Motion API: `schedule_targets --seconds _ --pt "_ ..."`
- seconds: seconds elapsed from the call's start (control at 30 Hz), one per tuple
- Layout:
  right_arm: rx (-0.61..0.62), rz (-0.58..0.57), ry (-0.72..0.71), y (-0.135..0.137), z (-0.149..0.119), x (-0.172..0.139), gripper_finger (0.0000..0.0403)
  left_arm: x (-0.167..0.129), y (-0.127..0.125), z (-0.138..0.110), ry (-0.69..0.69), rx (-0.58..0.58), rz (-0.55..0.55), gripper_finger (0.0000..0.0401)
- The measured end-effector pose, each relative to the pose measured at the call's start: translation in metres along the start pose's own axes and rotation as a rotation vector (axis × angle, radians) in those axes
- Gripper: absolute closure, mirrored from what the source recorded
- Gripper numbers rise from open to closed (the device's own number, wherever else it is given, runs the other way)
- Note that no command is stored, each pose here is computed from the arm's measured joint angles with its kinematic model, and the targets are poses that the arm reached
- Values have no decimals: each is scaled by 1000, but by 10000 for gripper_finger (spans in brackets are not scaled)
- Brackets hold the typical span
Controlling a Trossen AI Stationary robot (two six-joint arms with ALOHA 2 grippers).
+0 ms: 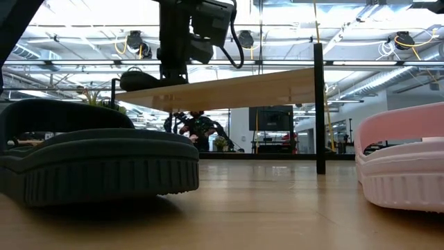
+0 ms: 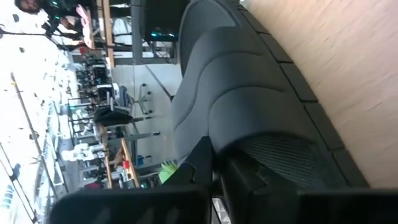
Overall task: Pick and place slides into the shelf
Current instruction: Put the left black slide on the shelf
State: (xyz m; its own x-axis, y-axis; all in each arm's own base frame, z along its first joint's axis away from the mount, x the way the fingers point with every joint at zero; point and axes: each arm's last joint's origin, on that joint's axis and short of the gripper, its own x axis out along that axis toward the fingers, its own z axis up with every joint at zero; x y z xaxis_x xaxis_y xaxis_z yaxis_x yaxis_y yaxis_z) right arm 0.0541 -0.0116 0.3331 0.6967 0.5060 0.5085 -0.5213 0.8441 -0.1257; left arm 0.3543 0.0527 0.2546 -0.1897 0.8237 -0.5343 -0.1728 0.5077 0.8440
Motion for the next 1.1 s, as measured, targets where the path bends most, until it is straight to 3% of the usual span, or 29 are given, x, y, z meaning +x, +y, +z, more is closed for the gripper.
schedule_targets --seconds 1.1 --pt "0 -1 -1 0 0 0 216 -17 -1 -6 -49 34 -12 227"
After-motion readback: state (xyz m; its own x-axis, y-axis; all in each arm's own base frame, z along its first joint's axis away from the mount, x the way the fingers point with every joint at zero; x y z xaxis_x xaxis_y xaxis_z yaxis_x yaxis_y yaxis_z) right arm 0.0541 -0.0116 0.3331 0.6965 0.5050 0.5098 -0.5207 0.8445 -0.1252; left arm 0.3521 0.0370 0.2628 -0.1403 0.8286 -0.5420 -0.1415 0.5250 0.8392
